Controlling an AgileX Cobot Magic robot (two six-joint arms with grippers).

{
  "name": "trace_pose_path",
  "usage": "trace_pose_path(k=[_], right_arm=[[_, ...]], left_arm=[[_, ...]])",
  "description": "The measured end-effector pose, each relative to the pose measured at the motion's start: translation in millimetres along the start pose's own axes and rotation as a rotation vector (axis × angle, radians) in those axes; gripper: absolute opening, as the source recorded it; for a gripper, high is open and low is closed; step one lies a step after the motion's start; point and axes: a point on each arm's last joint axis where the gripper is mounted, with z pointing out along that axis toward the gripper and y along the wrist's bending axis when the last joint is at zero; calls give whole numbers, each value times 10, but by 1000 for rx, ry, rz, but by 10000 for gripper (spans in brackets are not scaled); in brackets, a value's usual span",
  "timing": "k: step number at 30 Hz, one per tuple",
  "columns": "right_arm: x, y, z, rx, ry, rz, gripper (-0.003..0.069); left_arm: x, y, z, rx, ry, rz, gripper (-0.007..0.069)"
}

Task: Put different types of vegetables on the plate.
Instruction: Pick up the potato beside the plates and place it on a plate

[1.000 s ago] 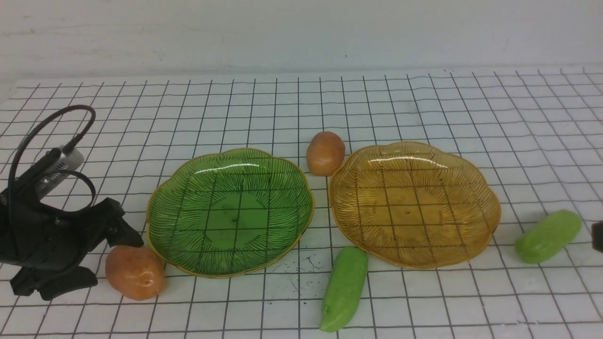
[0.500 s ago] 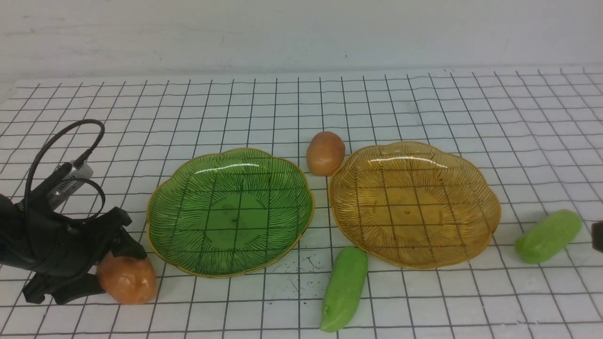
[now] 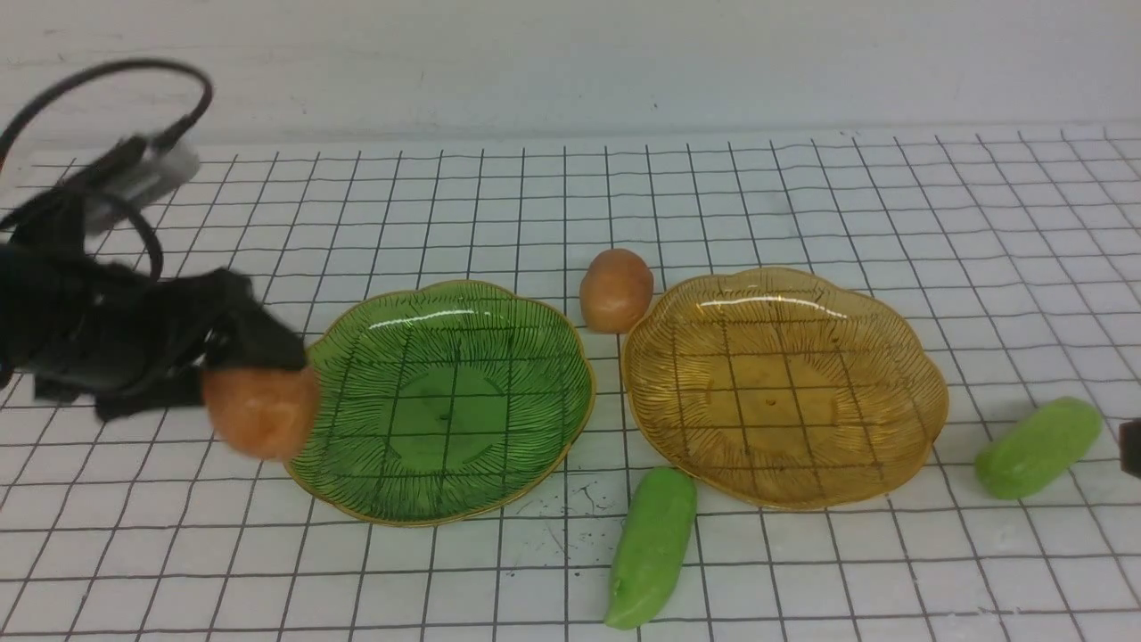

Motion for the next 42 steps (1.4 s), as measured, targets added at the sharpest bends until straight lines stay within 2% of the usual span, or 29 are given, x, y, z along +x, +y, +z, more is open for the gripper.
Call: trace_pose_path(k=[2,6,9,10,15,19,24,26,31,37,42], right_arm=[[-1,0,0,0,-1,21,-15],[-2,-1,0,1,-3,33,-15],[-3,-2,0,2,-3,33,-15],[-2,-1,0,1,-3,33,-15],[9,4,0,-4,10,32,-15],[13,6,0,-6,14,32,-15],[14,7,0,-7,16,32,-15],[15,7,0,-8,16,32,-15],[17,7,0,-7,19,31,-15],[19,6,0,-7,21,30,-15],[29,12,-1,-13,32,30,-15]], left_arm=[[-83,-276,-11,71,-23,101,537],[-145,-1101,225,232,8,321,537],[-130,-1457,506,262,50,414,537],[-109,-1617,742,275,80,477,537],[-42,-1996,1389,266,136,609,537],[-15,-2065,1781,229,172,623,537],[8,-1978,2145,174,223,617,537],[30,-1947,2215,162,255,621,561],[-29,-2007,2173,173,263,630,671],[-394,-2064,1949,179,160,585,678],[-868,-1840,1788,104,-26,488,641]])
